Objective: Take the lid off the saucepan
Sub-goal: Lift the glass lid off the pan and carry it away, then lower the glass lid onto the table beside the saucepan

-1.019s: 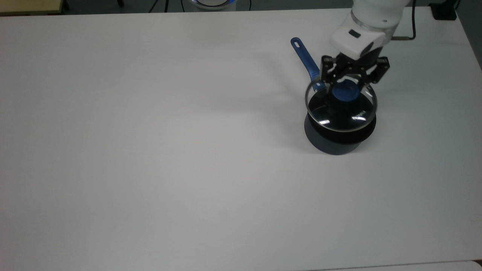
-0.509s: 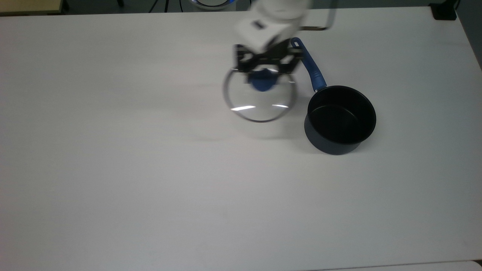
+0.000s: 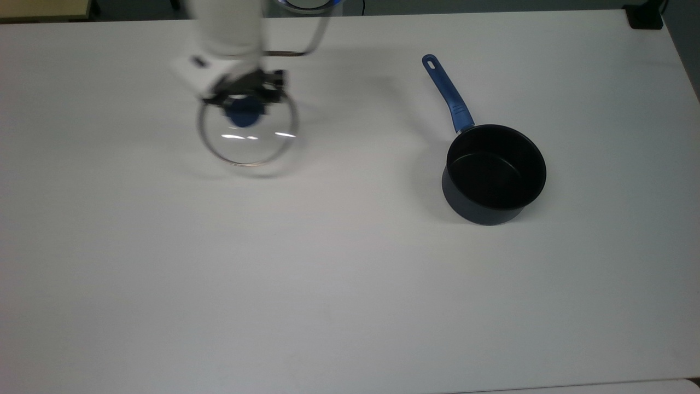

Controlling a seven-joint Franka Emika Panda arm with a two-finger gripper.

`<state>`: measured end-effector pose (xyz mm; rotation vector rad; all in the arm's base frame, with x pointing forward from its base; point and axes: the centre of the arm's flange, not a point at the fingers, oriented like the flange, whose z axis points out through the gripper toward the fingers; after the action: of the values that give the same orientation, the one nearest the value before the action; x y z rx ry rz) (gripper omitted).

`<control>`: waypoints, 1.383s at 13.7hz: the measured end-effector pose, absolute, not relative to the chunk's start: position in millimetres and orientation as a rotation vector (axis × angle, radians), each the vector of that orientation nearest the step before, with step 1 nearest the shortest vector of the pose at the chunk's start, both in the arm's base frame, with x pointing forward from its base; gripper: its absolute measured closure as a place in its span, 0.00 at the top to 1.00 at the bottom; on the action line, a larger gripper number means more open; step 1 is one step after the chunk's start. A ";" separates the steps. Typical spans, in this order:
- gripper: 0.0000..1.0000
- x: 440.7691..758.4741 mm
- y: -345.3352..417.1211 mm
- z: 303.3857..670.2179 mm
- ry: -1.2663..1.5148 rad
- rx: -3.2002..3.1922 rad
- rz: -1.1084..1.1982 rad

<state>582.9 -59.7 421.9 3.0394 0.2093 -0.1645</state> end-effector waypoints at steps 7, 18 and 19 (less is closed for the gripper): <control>0.66 551.7 -180.8 377.0 0.212 3.044 -0.032; 1.00 576.3 -117.0 347.8 0.056 3.062 0.020; 1.00 579.6 -118.2 360.3 0.016 3.061 0.008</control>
<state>579.6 -118.2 360.3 3.0609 0.0161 0.0081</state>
